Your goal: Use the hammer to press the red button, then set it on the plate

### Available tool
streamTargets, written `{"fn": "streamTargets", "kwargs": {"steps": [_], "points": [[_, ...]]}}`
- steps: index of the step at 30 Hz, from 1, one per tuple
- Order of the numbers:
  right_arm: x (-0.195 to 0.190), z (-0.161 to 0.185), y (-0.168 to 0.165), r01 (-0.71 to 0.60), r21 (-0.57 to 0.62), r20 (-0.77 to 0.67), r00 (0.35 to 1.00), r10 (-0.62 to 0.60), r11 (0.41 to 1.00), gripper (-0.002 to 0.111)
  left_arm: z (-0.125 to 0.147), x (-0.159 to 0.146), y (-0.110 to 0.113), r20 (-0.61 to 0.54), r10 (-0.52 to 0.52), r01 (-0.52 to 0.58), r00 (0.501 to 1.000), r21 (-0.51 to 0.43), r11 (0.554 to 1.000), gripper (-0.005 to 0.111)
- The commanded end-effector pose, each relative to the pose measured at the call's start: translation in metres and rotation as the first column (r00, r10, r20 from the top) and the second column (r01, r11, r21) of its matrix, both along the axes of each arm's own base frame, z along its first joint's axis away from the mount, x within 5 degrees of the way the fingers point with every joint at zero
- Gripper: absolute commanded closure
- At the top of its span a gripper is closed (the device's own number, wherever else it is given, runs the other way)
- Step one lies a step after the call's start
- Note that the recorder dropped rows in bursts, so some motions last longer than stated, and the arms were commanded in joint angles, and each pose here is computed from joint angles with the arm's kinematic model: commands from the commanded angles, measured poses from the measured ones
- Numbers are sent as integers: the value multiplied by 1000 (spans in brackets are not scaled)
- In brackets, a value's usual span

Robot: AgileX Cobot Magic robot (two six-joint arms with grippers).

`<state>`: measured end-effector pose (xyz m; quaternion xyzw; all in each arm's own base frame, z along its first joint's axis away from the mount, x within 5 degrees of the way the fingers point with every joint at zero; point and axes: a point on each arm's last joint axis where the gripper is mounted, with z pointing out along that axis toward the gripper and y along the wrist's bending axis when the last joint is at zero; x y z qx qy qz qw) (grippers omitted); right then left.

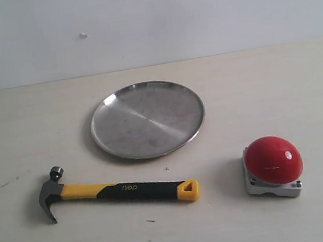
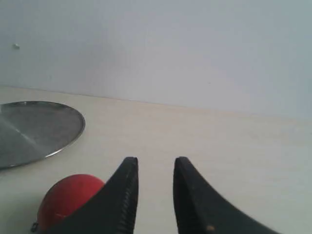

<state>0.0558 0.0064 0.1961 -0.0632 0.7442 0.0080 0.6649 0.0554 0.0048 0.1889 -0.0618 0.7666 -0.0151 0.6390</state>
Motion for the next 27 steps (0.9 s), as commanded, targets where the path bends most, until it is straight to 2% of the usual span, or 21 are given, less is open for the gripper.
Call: {"fn": "streamTargets", "kwargs": {"steps": [1, 3, 5, 6, 7, 8, 11, 13, 15, 17, 19, 21, 24, 27], "points": [[0, 18, -3, 29, 48, 205, 978, -39, 998, 82, 1, 0, 0, 9, 2, -2, 1000, -6, 1000, 107], [-2, 32, -6, 11, 249, 332, 938, -96, 968, 82, 1, 0, 0, 9, 2, -2, 1000, -6, 1000, 107], [-6, 44, -12, -58, 475, 431, 885, -175, 878, 82, 1, 0, 0, 9, 2, -2, 1000, -6, 1000, 107], [-8, 48, -14, -94, 544, 459, 865, -202, 834, 82, 1, 0, 0, 9, 2, -2, 1000, -6, 1000, 107], [-10, 52, -16, -125, 581, 492, 841, -225, 804, 82, 1, 0, 0, 9, 2, -2, 1000, -6, 1000, 107], [-16, 61, -20, -192, 616, 575, 773, -269, 764, 82, 1, 0, 0, 9, 2, -2, 1000, -6, 1000, 107], [-29, 73, -29, -269, 628, 691, 625, -364, 730, 82, 1, 0, 0, 9, 2, -2, 1000, -6, 1000, 107], [-34, 80, -33, -297, 651, 704, 579, -411, 698, 82, 1, 0, 0, 9, 2, -2, 1000, -6, 1000, 107], [-38, 93, -36, -319, 675, 701, 559, -443, 665, 82, 1, 0, 0, 9, 2, -2, 1000, -6, 1000, 107], [-39, 104, -39, -312, 693, 689, 554, -468, 650, 82, 1, 0, 0, 9, 2, -2, 1000, -6, 1000, 107], [-32, 121, -42, -239, 712, 655, 563, -503, 660, 82, 1, 0, 0, 9, 2, -2, 1000, -6, 1000, 107], [-14, 136, -41, -122, 688, 628, 593, -504, 715, 82, 1, 0, 0, 9, 2, -2, 1000, -6, 1000, 107], [21, 149, -35, 59, 566, 576, 685, -446, 822, 82, 1, 0, 0, 9, 2, -2, 1000, -6, 1000, 107], [53, 150, -26, 139, 422, 504, 786, -359, 896, 82, 1, 0, 0, 9, 2, -2, 1000, -6, 1000, 107]]}}
